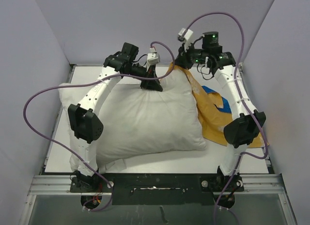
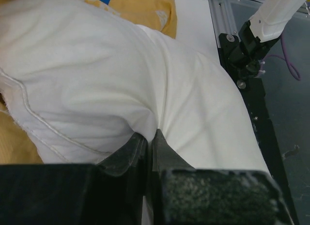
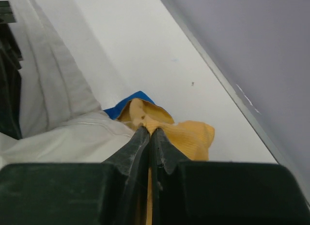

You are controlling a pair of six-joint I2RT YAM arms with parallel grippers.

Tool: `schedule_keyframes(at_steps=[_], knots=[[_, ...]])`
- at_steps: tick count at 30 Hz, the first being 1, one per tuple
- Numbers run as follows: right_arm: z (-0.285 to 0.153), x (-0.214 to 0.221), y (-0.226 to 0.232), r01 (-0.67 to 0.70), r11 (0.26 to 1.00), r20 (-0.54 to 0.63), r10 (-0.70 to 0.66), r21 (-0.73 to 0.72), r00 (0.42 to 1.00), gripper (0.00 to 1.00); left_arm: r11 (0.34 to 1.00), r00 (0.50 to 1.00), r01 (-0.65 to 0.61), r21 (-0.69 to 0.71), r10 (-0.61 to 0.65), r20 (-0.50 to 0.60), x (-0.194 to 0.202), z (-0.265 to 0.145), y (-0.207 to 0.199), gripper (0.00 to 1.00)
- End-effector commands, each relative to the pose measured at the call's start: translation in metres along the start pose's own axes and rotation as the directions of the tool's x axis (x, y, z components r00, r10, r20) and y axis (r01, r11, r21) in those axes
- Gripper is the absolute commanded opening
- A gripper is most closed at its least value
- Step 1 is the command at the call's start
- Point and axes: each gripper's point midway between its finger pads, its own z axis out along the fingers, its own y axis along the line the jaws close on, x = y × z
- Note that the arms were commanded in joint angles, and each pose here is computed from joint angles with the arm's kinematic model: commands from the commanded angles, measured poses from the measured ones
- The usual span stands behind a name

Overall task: Put the pillow into the pillowcase
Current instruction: Stuff the pillow into the pillowcase.

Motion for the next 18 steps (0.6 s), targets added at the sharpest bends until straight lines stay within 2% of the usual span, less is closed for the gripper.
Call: schedule_keyframes(at_steps=[1,6,9,12,15,18], knots=[[-0.066,-0.049,-0.046,0.028,0.991,0.179,-0.052,0.133,0.982,0.0,0.988,0.986,-0.125,0.096,0.113,0.118,-0.044,-0.006,-0.045,0.0],[-0.044,-0.066,0.053,0.243,0.965,0.188,-0.222,-0.098,0.957,0.0,0.996,0.994,-0.009,-0.09,0.018,0.107,-0.027,-0.023,0.037,0.0],[-0.042,-0.06,0.09,0.281,0.942,0.185,-0.247,-0.182,0.951,0.0,0.967,0.992,0.058,-0.248,-0.027,0.124,-0.023,-0.046,0.091,0.0],[-0.037,-0.039,0.107,0.287,0.931,0.142,-0.26,-0.225,0.955,0.0,0.949,0.983,0.079,-0.305,-0.023,0.182,-0.034,-0.061,0.114,0.0],[-0.023,-0.015,0.115,0.271,0.929,0.075,-0.26,-0.253,0.963,0.0,0.951,0.975,0.078,-0.298,-0.01,0.224,-0.043,-0.057,0.123,0.0],[-0.011,0.004,0.088,0.184,0.971,-0.02,-0.189,-0.153,0.982,0.0,0.94,0.971,0.106,-0.324,-0.028,0.238,-0.034,-0.046,0.14,0.0]])
